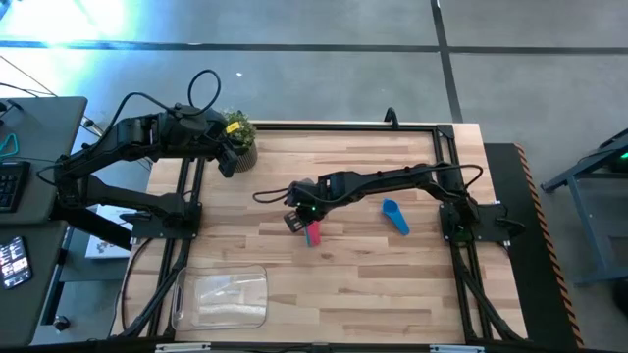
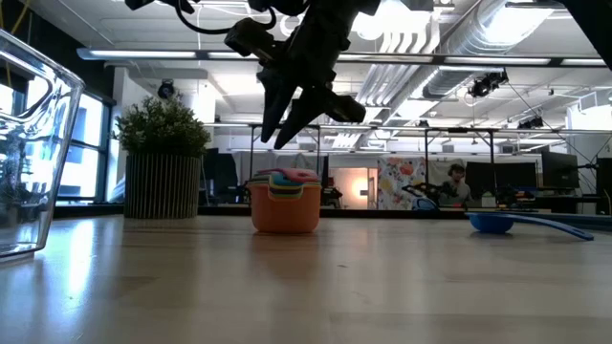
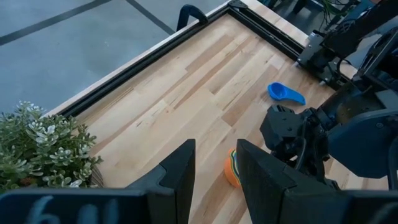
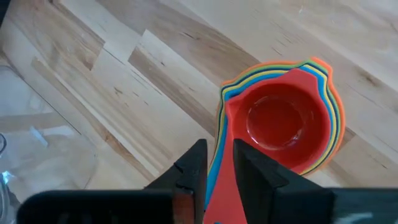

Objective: Nest measuring cups in basket
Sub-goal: Stack the red measuring cup on the light blue measuring cup

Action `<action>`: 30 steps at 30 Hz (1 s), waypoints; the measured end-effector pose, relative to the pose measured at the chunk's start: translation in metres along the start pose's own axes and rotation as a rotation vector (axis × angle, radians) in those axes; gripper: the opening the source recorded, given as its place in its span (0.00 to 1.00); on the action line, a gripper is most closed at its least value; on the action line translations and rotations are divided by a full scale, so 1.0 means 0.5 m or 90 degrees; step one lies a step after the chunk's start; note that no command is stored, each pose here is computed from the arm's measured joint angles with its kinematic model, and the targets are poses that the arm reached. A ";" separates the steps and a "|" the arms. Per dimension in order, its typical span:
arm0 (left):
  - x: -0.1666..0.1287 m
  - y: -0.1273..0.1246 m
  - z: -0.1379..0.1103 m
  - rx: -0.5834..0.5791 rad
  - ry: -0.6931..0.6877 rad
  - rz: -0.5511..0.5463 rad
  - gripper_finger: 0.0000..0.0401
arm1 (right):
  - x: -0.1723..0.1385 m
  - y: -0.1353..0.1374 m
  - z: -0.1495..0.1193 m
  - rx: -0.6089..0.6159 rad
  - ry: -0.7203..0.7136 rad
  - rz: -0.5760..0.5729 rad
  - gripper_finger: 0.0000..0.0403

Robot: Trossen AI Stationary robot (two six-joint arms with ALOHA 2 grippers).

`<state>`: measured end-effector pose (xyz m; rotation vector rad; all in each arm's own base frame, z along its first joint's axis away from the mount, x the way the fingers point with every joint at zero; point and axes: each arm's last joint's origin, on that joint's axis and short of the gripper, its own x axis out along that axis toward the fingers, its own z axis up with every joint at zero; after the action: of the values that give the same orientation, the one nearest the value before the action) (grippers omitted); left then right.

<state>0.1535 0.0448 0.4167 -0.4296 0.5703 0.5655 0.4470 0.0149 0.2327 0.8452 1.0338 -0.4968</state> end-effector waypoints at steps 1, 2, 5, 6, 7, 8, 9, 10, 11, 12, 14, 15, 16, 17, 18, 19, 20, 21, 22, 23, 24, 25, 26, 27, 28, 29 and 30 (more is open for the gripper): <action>0.000 0.000 0.000 0.001 0.000 0.000 0.26 | 0.000 0.000 0.000 0.000 0.000 0.000 0.19; 0.000 0.000 0.000 0.000 0.000 0.000 0.26 | 0.000 0.000 0.000 -0.001 0.000 0.000 0.19; 0.000 0.000 0.000 0.001 0.000 0.000 0.26 | 0.000 -0.003 0.004 0.001 -0.005 -0.003 0.20; 0.000 0.000 0.000 0.003 0.000 0.000 0.26 | 0.000 -0.004 0.005 0.002 -0.005 -0.004 0.20; 0.000 0.000 0.000 0.006 0.000 0.000 0.26 | 0.000 -0.005 0.007 0.004 -0.005 -0.005 0.20; 0.000 0.000 0.000 0.006 0.000 0.000 0.26 | -0.002 -0.007 0.010 0.003 -0.004 -0.006 0.20; 0.000 0.000 0.000 0.006 0.000 0.000 0.26 | -0.004 -0.009 0.014 -0.002 -0.004 -0.006 0.20; 0.000 0.000 0.000 0.006 0.000 0.000 0.26 | -0.006 -0.009 0.017 -0.005 -0.006 -0.004 0.20; 0.000 0.000 0.000 0.006 0.000 0.000 0.26 | -0.008 -0.009 0.020 -0.005 -0.006 -0.002 0.20; 0.000 0.000 0.000 0.006 0.001 0.000 0.26 | -0.011 -0.011 0.022 -0.003 -0.003 -0.005 0.20; 0.000 0.001 -0.002 0.007 0.005 0.002 0.26 | -0.017 -0.016 0.021 -0.001 0.014 -0.028 0.20; 0.000 0.001 -0.003 0.008 0.010 0.004 0.26 | -0.020 -0.018 0.018 -0.001 0.023 -0.040 0.20; 0.000 0.002 -0.005 0.009 0.015 0.007 0.26 | -0.023 -0.019 0.013 0.000 0.033 -0.051 0.20; 0.000 0.003 -0.006 0.010 0.020 0.009 0.26 | -0.026 -0.019 0.005 -0.001 0.046 -0.066 0.20; 0.000 0.004 -0.007 0.011 0.024 0.011 0.26 | -0.028 -0.021 -0.003 -0.002 0.062 -0.081 0.20; 0.000 0.004 -0.009 0.012 0.029 0.013 0.26 | -0.030 -0.020 -0.011 0.000 0.074 -0.093 0.20; 0.000 0.005 -0.010 0.013 0.032 0.015 0.26 | -0.032 -0.018 -0.020 0.000 0.082 -0.101 0.20; 0.000 0.005 -0.010 0.013 0.032 0.015 0.26 | -0.033 -0.014 -0.028 -0.002 0.090 -0.106 0.20; 0.000 0.005 -0.010 0.013 0.032 0.015 0.26 | -0.034 -0.011 -0.037 0.000 0.098 -0.111 0.20; 0.000 0.005 -0.010 0.013 0.032 0.015 0.26 | -0.034 -0.009 -0.046 -0.001 0.106 -0.117 0.20; 0.000 0.005 -0.010 0.013 0.032 0.015 0.26 | -0.035 -0.005 -0.055 -0.002 0.109 -0.120 0.20; 0.000 0.005 -0.010 0.013 0.032 0.015 0.26 | -0.035 0.000 -0.062 0.001 0.107 -0.123 0.20; 0.000 0.005 -0.010 0.013 0.032 0.015 0.26 | -0.035 0.003 -0.069 0.000 0.101 -0.129 0.20; 0.000 0.005 -0.010 0.013 0.032 0.015 0.26 | -0.036 0.006 -0.075 0.001 0.095 -0.135 0.20; 0.000 0.005 -0.010 0.013 0.032 0.015 0.26 | -0.036 0.009 -0.080 0.002 0.090 -0.140 0.20; 0.000 0.005 -0.010 0.013 0.032 0.015 0.26 | -0.037 0.011 -0.085 0.004 0.086 -0.144 0.20; 0.000 0.005 -0.010 0.013 0.031 0.014 0.26 | -0.037 0.013 -0.089 0.006 0.082 -0.148 0.20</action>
<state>0.1502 0.0439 0.4126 -0.4190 0.6284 0.5714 0.4192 0.0540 0.2404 0.7767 1.2578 -0.6507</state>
